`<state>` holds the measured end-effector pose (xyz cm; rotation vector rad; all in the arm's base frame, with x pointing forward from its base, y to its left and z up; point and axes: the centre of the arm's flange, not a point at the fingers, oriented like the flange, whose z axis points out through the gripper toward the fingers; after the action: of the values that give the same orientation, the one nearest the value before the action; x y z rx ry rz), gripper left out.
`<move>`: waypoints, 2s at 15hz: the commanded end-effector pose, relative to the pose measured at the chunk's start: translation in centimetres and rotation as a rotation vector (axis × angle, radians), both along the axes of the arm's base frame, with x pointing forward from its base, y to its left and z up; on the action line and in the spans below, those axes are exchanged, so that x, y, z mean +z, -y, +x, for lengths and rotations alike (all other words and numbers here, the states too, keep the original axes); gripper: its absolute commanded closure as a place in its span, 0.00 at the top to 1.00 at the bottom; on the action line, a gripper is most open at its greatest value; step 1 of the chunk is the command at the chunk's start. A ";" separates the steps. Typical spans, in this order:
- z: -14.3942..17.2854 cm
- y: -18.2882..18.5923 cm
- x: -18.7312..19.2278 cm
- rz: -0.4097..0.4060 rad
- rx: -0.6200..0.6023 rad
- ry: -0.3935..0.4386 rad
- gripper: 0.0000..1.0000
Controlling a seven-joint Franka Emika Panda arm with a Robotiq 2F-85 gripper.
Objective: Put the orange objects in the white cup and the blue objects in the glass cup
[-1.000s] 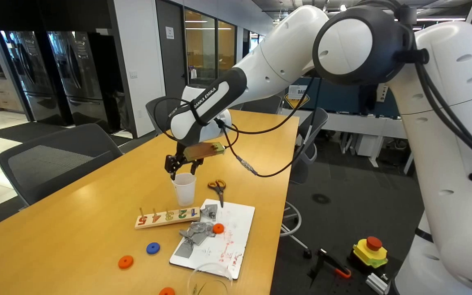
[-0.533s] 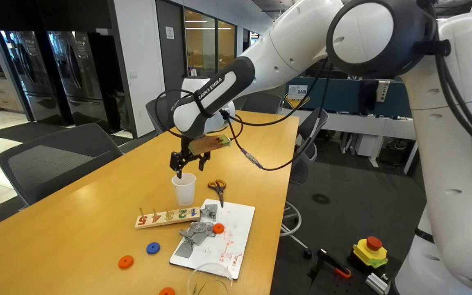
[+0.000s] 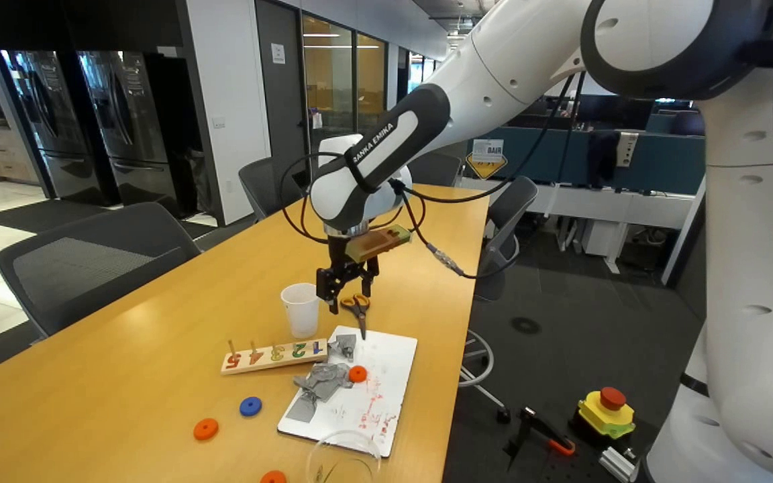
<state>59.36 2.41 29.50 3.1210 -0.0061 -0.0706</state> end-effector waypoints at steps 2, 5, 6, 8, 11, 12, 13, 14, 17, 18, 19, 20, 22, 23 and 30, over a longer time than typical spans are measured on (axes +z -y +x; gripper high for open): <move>-3.6 0.3 -3.4 0.010 0.078 0.031 1.00; -5.3 -0.3 -5.8 0.024 0.172 0.066 1.00; -5.8 -0.5 -6.1 0.034 0.209 0.075 1.00; -6.9 -1.1 -6.5 0.050 0.282 0.089 1.00; -7.6 -2.2 -6.9 0.064 0.366 0.106 1.00; -7.8 -2.5 -7.1 0.073 0.390 0.107 1.00; -7.9 -2.9 -7.2 0.080 0.408 0.109 1.00; -8.1 -3.2 -7.4 0.087 0.427 0.107 1.00; -8.6 -3.8 -8.0 0.091 0.467 0.095 1.00; -8.7 -4.0 -8.1 0.091 0.475 0.093 1.00; -8.8 -4.0 -8.3 0.086 0.479 0.091 1.00; -8.9 -4.0 -8.4 0.086 0.483 0.087 1.00; -9.1 -3.9 -8.6 0.089 0.490 0.080 1.00; -9.2 -3.9 -8.7 0.090 0.493 0.077 1.00; -9.4 -4.2 -9.6 0.083 0.503 0.063 1.00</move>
<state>50.35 6.59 19.65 3.1005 0.7773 -0.0074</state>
